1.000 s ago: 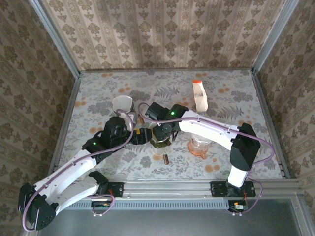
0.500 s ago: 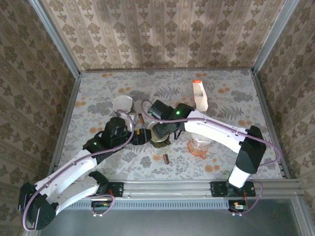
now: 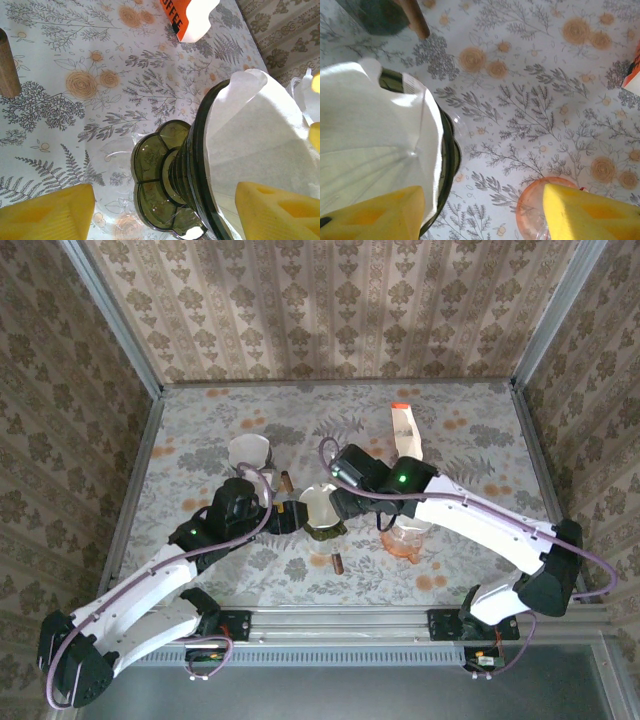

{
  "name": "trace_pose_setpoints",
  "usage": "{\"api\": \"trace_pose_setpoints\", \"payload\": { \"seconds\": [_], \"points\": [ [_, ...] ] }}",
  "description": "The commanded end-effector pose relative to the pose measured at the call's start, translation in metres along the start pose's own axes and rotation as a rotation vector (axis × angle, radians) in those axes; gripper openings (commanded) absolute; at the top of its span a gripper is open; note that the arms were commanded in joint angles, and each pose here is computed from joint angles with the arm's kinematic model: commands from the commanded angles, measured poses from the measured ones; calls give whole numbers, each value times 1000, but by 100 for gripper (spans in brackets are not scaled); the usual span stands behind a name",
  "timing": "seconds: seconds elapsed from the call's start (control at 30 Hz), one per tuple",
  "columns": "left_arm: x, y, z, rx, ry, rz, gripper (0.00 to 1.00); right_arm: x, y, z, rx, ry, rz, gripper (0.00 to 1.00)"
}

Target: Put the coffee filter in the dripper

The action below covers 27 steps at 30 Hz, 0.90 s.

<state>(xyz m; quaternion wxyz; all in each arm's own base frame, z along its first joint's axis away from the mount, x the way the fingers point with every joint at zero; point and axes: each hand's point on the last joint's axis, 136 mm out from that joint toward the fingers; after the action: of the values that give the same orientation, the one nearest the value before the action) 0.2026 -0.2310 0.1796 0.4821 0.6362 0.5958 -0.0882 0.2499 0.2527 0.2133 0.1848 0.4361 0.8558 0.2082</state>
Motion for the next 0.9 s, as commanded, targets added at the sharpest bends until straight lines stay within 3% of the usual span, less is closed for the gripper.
{"api": "trace_pose_setpoints", "payload": {
  "seconds": [0.0,0.27,0.53,0.87],
  "points": [
    [4,-1,2,0,0,-17,76,-4,-5,3,10,-26,18,64],
    [5,-1,2,0,5,-19,76,-7,-4,1,2,-43,24,60],
    [4,0,2,-1,1,-21,78,-3,11,-7,-65,-7,28,70],
    [5,0,3,-2,2,-24,80,-1,13,-6,-77,2,33,72]
  ]
}}
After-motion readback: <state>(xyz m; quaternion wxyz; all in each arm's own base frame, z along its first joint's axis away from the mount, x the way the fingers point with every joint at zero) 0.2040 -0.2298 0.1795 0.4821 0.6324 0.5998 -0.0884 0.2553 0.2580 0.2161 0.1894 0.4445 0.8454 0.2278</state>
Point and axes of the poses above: each hand's point on the last joint's axis, 136 mm out from that joint toward the fingers, its own z axis out along the fingers, its own x axis along the line the jaws close on, y = z × x, and after that the axes turned 10 degrees about -z, right-handed
